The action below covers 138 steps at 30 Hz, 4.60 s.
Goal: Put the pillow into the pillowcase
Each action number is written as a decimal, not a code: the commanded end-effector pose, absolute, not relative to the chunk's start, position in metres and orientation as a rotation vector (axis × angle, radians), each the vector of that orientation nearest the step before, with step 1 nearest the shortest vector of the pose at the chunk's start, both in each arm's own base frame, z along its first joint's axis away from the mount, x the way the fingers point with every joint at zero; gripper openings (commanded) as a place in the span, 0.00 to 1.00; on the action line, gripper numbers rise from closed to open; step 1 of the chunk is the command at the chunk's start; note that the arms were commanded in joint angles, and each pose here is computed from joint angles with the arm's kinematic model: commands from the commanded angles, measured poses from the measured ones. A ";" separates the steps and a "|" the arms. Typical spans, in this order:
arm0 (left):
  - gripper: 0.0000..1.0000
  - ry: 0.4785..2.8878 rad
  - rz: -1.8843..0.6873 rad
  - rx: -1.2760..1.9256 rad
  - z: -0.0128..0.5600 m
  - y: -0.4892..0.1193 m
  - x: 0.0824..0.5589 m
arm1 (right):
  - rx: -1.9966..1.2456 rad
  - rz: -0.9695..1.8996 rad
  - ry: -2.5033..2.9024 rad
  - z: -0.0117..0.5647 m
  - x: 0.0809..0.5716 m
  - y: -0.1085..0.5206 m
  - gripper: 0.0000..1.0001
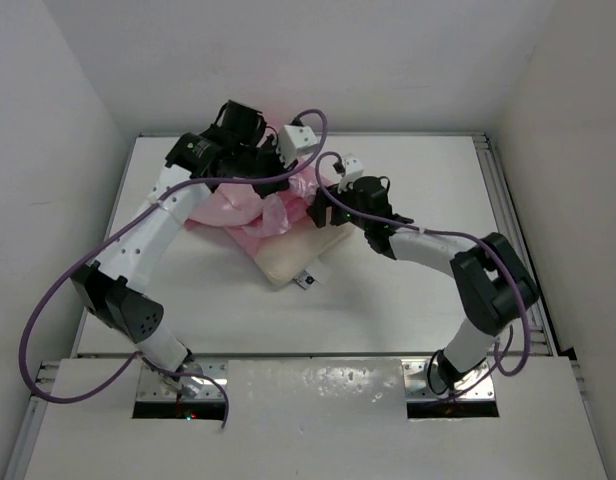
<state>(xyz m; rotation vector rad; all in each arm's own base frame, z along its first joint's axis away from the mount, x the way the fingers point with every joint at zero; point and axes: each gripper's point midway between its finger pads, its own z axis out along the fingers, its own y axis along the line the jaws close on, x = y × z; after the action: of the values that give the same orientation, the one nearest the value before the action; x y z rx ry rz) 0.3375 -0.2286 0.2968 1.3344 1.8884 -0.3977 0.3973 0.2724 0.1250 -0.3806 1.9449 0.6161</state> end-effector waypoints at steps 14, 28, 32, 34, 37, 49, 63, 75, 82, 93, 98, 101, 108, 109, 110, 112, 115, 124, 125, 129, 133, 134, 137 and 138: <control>1.00 2.155 -0.257 1.529 0.131 -0.237 0.290 | 0.054 0.542 1.903 0.163 0.417 0.220 0.00; 1.00 1.945 -0.120 1.843 0.053 -0.267 0.236 | 0.751 0.603 2.087 0.104 0.380 0.087 0.88; 1.00 1.903 0.111 1.868 0.031 -0.245 0.236 | 0.636 0.738 2.024 0.116 0.382 0.096 0.83; 0.99 1.890 0.260 1.826 0.032 -0.233 0.247 | 0.564 0.740 2.045 0.118 0.390 0.103 0.83; 0.96 1.841 0.393 1.790 0.046 -0.222 0.255 | 0.520 0.816 2.093 0.116 0.402 0.120 0.85; 0.00 1.807 0.484 1.844 0.046 -0.206 0.247 | 0.240 1.152 2.184 0.079 0.415 0.219 0.79; 0.63 2.095 -0.110 1.751 0.085 -0.147 0.178 | 0.142 0.996 2.237 0.067 0.386 0.208 0.00; 0.65 1.961 -0.261 0.611 0.179 -0.146 0.265 | 0.063 1.002 2.154 0.109 0.368 0.225 0.00; 0.58 2.236 -0.490 0.230 0.130 -0.159 0.251 | 0.097 0.989 2.109 0.114 0.376 0.221 0.00; 0.71 2.528 -0.590 0.255 0.049 -0.158 0.189 | 0.053 1.023 2.049 0.136 0.401 0.228 0.00; 0.78 2.637 -0.478 0.222 0.014 -0.147 0.194 | 0.080 1.067 2.011 0.142 0.397 0.229 0.00; 0.74 2.509 -0.550 0.220 0.021 -0.156 0.213 | 0.085 1.057 2.003 0.145 0.395 0.229 0.00; 0.70 2.390 -0.678 0.246 0.033 -0.188 0.219 | 0.074 1.034 2.011 0.143 0.393 0.232 0.00; 0.69 2.391 -0.685 0.243 0.032 -0.190 0.219 | 0.078 1.035 2.016 0.140 0.394 0.232 0.00; 0.65 2.365 -0.695 0.237 0.035 -0.193 0.224 | 0.079 1.032 2.013 0.140 0.395 0.232 0.00; 0.57 2.368 -0.695 0.214 0.033 -0.194 0.224 | 0.079 1.034 2.012 0.140 0.395 0.232 0.00; 0.26 2.379 -0.642 0.145 0.026 -0.185 0.230 | 0.082 1.031 2.018 0.137 0.393 0.232 0.00; 0.00 2.217 -0.659 0.507 0.118 -0.172 0.266 | 0.096 0.980 1.971 0.166 0.403 0.207 0.00; 0.00 2.064 -0.674 0.689 0.168 -0.171 0.273 | 0.082 0.973 1.923 0.189 0.410 0.201 0.00; 0.00 1.769 -0.593 0.811 0.290 -0.152 0.290 | 0.028 0.971 1.806 0.257 0.425 0.189 0.00; 0.00 1.661 -0.481 0.784 0.369 -0.123 0.297 | 0.016 0.964 1.652 0.332 0.434 0.174 0.00; 0.00 1.625 -0.443 0.729 0.395 -0.112 0.301 | 0.005 0.954 1.585 0.363 0.437 0.168 0.00; 0.00 1.491 -0.382 0.622 0.451 -0.099 0.308 | -0.016 0.941 1.465 0.430 0.439 0.159 0.00; 0.00 1.468 -0.358 0.547 0.468 -0.084 0.312 | -0.025 0.948 1.474 0.436 0.442 0.159 0.00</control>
<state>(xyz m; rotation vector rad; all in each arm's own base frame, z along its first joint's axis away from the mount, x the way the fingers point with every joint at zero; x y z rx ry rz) 0.3141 -0.0973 0.4204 0.6004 1.5884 -0.3904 0.4502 0.1688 0.3384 0.0626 1.6950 0.9584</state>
